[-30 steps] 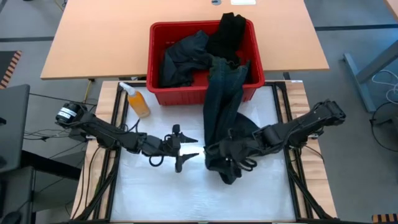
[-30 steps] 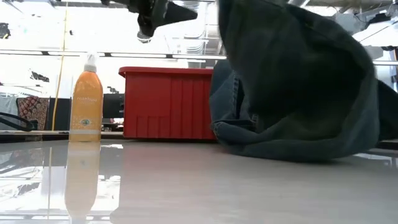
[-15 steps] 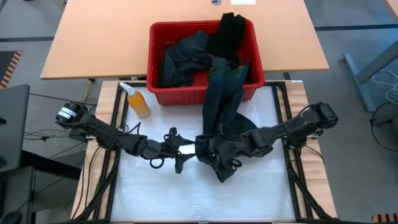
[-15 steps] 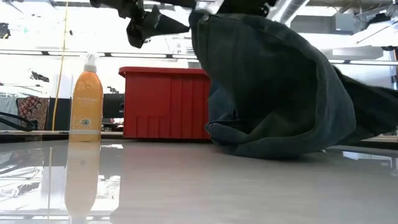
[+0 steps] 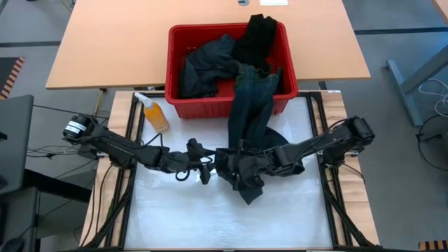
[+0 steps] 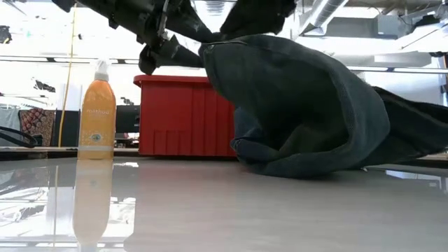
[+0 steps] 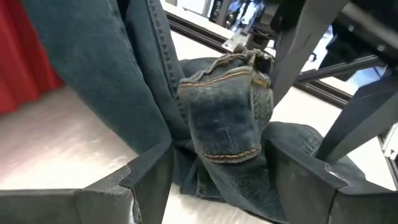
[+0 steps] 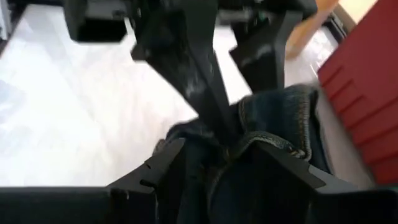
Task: Fold Laundry from Bin
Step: Fold the dark blue jeans
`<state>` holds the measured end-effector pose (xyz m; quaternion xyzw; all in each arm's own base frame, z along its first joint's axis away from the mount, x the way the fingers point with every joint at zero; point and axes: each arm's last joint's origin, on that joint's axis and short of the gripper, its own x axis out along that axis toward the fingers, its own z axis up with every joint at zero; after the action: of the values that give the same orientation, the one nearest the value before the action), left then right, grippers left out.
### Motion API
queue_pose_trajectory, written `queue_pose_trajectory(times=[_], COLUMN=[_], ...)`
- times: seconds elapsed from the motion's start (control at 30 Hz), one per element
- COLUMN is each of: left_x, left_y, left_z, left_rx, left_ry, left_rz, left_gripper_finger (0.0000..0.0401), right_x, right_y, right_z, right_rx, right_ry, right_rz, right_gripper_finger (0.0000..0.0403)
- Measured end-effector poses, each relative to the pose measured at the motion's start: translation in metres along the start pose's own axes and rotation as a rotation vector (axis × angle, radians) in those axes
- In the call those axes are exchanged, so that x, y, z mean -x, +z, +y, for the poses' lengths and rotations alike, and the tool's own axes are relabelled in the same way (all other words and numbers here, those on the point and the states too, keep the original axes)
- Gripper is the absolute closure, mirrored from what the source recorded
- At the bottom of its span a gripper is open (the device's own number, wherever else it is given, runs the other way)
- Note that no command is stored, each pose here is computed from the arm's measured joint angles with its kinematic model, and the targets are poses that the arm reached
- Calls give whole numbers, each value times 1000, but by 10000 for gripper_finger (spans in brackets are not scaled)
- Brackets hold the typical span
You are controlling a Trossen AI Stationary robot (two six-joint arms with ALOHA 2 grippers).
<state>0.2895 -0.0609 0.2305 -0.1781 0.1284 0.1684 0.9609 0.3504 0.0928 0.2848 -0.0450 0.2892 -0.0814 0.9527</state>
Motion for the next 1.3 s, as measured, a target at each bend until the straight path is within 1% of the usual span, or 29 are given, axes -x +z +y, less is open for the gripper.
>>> queue_pose_trajectory(times=[0.17, 0.33, 0.43, 0.5, 0.57, 0.63, 0.7, 0.8, 0.83, 0.9, 1.0, 1.07, 1.17, 1.3], left_x=[0, 0, 2, 3, 5, 7, 10, 14, 15, 17, 22, 25, 28, 29], left_y=[-1, -2, -7, -10, -14, -17, -19, -22, -22, -21, -21, -21, -21, -20], left_z=[0, -2, -3, -3, -4, -7, -11, -16, -16, -16, -11, -8, -5, -5], left_rx=[-36, -76, -102, -119, -140, -167, -208, -285, -302, -332, -386, -443, -515, -550], left_ry=[-26, -73, -83, -76, -69, -73, -79, -56, -45, -32, 2, 18, 25, 27], left_rz=[20, 48, 87, 112, 140, 149, 136, 114, 106, 107, 141, 171, 186, 190], left_gripper_finger=[161, 161, 161, 169, 191, 228, 277, 365, 381, 389, 395, 396, 396, 397], right_x=[3, 6, 8, 10, 13, 15, 15, 14, 14, 20, 39, 52, 64, 76], right_y=[5, 8, 15, 19, 23, 25, 24, 20, 18, 12, -3, -17, -38, -61], right_z=[3, 9, 14, 18, 22, 24, 25, 25, 24, 22, 18, 17, 17, 19], right_rx=[35, 22, -3, -18, -35, -62, -82, -86, -81, -84, -87, -77, -45, -5], right_ry=[16, 37, 91, 131, 155, 166, 172, 169, 164, 158, 157, 129, 64, -76], right_rz=[-17, -56, -123, -167, -211, -224, -213, -180, -157, -75, 99, 242, 444, 622], right_gripper_finger=[191, 191, 191, 191, 191, 191, 191, 191, 191, 191, 191, 191, 191, 191])
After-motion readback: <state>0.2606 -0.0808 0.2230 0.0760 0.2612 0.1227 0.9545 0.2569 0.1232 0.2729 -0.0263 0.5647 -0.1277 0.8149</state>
